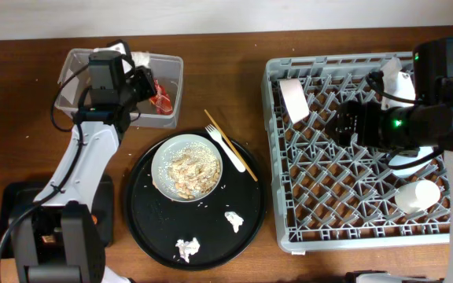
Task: Sort waste into correct bins and load items into the dishwasher rack
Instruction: 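Grasp a white tissue with the left gripper and drop it in the bin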
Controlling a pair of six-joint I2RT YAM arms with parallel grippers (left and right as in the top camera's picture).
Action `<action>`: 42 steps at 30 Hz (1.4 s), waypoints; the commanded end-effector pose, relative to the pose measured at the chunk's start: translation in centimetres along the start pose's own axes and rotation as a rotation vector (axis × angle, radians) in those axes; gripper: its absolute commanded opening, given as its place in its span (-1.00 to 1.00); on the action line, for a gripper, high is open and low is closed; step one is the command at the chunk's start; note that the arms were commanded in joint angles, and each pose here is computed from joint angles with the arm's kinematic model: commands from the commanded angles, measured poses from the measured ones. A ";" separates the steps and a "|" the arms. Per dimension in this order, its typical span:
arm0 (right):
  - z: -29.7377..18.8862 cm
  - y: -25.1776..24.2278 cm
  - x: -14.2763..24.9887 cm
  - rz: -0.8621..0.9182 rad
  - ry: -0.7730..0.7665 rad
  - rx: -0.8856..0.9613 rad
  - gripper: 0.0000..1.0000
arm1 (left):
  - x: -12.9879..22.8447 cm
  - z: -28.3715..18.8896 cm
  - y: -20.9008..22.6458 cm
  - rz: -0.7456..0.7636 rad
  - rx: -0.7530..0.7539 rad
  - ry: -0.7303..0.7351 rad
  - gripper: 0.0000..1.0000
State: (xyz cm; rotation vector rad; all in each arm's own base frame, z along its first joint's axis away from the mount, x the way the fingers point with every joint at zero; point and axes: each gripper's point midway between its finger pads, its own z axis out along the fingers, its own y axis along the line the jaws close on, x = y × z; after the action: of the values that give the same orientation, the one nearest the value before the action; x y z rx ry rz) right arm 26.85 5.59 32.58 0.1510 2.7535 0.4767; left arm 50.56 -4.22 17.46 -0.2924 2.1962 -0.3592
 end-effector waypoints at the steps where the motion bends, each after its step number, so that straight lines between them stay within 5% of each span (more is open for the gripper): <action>1: -0.2 0.1 0.2 -0.010 -0.003 0.004 0.97 | 0.2 -3.4 -1.6 0.057 0.061 0.048 0.59; 5: -0.2 0.1 0.2 -0.010 -0.003 0.003 0.97 | 3.7 -7.8 -2.0 0.116 0.014 0.196 0.62; 9: -0.2 0.1 0.2 -0.010 -0.003 0.003 0.97 | 0.7 -5.3 -0.9 0.188 -0.058 0.058 0.62; 13: -0.2 0.1 0.2 -0.010 -0.003 0.003 0.97 | 9.1 -9.1 -5.9 0.317 0.167 0.381 0.60; 17: -0.2 0.1 0.2 -0.010 -0.003 0.003 0.97 | 24.4 -17.1 -12.4 0.607 0.291 0.838 0.59; 23: -0.2 0.1 0.2 -0.009 -0.003 0.003 0.97 | 34.7 -16.8 -11.5 0.627 0.215 0.969 0.45; 25: -0.2 0.1 0.2 -0.009 -0.003 0.003 0.97 | 35.7 -15.1 -10.0 0.717 0.172 0.972 0.34; 27: -0.2 0.1 0.2 -0.009 -0.003 0.003 0.97 | 36.7 -13.8 -8.6 0.748 0.103 0.997 0.02; 29: -0.2 0.1 0.2 -0.009 -0.003 0.003 0.97 | 36.2 -12.8 -8.4 0.769 0.074 0.952 -0.39; 30: -0.2 0.1 0.2 -0.009 -0.002 0.003 0.97 | 36.0 -12.7 -8.3 0.776 0.060 0.944 -0.85; 31: -0.2 0.1 0.2 -0.010 -0.002 0.003 0.97 | 35.8 -13.5 -8.0 0.772 0.037 0.977 -0.99; 35: -0.2 0.1 0.2 -0.010 -0.003 0.003 0.97 | 32.8 -18.8 -6.9 0.775 -0.053 1.081 -0.99; 37: -0.2 0.1 0.2 -0.010 -0.003 0.003 0.97 | 33.1 -19.3 -6.3 0.766 -0.074 1.103 -0.82; 39: -0.2 0.1 0.2 -0.010 -0.003 0.003 0.97 | 33.4 -19.7 -5.5 0.724 -0.125 1.123 -0.99; 42: -0.2 0.1 0.2 -0.010 -0.003 0.003 0.97 | 27.9 -18.6 -4.6 0.683 -0.261 0.923 -1.00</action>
State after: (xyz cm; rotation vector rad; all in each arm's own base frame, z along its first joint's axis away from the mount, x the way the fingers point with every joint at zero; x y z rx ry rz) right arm 26.85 5.59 32.58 0.1510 2.7535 0.4767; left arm 15.60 -17.11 6.54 0.8405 3.1888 0.1098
